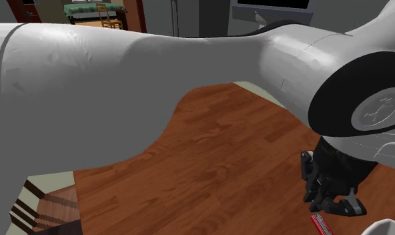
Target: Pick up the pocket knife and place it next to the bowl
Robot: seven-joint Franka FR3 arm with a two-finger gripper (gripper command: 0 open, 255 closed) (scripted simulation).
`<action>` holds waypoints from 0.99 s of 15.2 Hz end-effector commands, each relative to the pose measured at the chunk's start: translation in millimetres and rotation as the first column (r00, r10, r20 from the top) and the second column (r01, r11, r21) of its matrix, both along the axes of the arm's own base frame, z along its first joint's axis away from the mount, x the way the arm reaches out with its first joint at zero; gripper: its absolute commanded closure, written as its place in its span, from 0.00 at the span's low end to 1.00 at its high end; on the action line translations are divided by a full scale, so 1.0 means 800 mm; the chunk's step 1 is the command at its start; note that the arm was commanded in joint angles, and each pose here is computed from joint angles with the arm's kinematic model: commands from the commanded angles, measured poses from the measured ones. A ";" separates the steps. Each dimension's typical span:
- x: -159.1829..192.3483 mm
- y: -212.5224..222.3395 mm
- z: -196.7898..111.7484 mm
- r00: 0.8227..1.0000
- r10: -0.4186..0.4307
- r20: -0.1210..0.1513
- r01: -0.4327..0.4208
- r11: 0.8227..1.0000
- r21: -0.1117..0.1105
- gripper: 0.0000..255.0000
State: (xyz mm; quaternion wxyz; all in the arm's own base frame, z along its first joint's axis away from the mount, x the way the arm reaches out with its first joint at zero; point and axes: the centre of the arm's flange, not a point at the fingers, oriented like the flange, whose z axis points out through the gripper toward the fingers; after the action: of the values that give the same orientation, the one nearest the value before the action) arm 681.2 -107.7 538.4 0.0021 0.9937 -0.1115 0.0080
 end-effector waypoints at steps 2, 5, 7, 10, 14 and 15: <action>0.001 -0.002 -0.021 1.000 -0.001 -0.001 0.001 1.000 -0.001 1.00; 0.001 -0.002 -0.041 1.000 -0.001 -0.001 0.001 1.000 -0.001 1.00; 0.001 -0.002 -0.054 1.000 -0.001 -0.001 0.001 1.000 -0.001 1.00; 0.001 -0.002 -0.074 1.000 -0.001 -0.001 0.001 1.000 -0.001 1.00; 0.001 -0.002 -0.100 1.000 -0.001 -0.001 0.001 1.000 -0.001 1.00; 0.001 -0.002 -0.107 1.000 -0.001 -0.001 0.001 1.000 -0.001 1.00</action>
State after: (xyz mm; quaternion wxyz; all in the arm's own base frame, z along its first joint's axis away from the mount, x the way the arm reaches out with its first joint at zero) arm 683.6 -102.8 467.8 0.0009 0.9940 -0.1083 0.0156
